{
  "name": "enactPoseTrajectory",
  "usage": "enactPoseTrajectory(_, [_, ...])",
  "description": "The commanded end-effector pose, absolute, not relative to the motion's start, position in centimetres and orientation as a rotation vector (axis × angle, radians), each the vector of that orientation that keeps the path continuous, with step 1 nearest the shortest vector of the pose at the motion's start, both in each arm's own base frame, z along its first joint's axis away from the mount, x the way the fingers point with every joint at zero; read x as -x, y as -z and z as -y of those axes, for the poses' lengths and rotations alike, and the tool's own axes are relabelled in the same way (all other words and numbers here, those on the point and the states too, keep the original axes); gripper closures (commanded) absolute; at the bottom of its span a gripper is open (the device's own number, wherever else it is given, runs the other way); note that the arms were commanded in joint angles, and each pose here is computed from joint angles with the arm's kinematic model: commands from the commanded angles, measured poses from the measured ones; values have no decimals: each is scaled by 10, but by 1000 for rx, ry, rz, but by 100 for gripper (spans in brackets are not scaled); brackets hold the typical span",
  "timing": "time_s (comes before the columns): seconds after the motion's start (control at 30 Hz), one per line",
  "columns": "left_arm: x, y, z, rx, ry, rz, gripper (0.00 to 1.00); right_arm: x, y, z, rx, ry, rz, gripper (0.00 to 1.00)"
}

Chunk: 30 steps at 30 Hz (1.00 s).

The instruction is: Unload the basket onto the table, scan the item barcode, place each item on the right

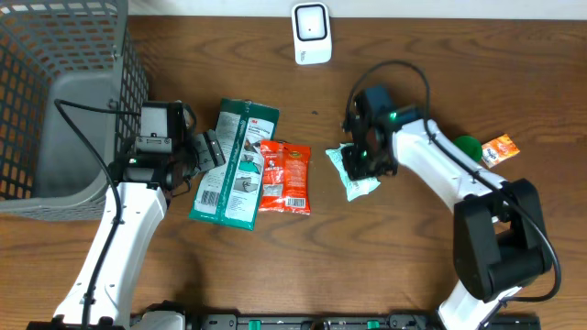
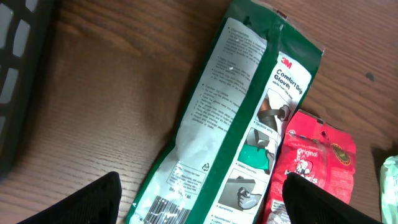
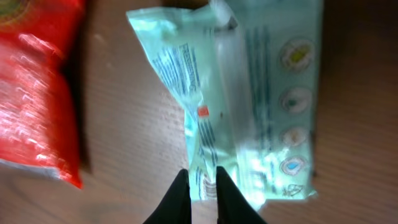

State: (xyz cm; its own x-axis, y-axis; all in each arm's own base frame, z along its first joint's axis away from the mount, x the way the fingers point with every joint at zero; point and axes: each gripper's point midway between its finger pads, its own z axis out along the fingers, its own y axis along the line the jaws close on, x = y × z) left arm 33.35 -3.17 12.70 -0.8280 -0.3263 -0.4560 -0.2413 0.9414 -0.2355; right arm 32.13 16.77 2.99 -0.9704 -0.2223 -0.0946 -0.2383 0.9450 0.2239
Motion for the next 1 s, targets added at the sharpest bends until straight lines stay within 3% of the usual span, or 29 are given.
enactPoseTrajectory(0.0, [-337, -133, 30, 419, 219, -2571, 17, -292, 0, -170, 288, -347, -3104, 91])
enactPoseTrajectory(0.07, [-337, -133, 30, 419, 219, -2571, 17, -280, 2, -190, 323, -507, -3102, 93])
enactPoseTrajectory(0.17, [-337, -133, 30, 419, 219, -2571, 17, -274, -32, -232, 536, -862, -3001, 76])
enactPoseTrajectory(0.33, [-337, -133, 30, 419, 219, -2571, 17, -319, -86, -211, 517, -621, -2908, 53])
enactPoseTrajectory(0.43, [-337, -133, 30, 419, 219, -2571, 17, -351, -112, -179, 419, -422, -2854, 28])
enactPoseTrajectory(0.5, [-337, -133, 30, 419, 219, -2571, 17, -364, -115, -164, 411, -396, -2828, 21])
enactPoseTrajectory(0.67, [-337, -133, 30, 419, 219, -2571, 17, -373, -102, -142, 444, -505, -2828, 23])
enactPoseTrajectory(0.97, [-337, -133, 30, 419, 219, -2571, 17, -376, -32, -149, 529, -548, -2931, 34])
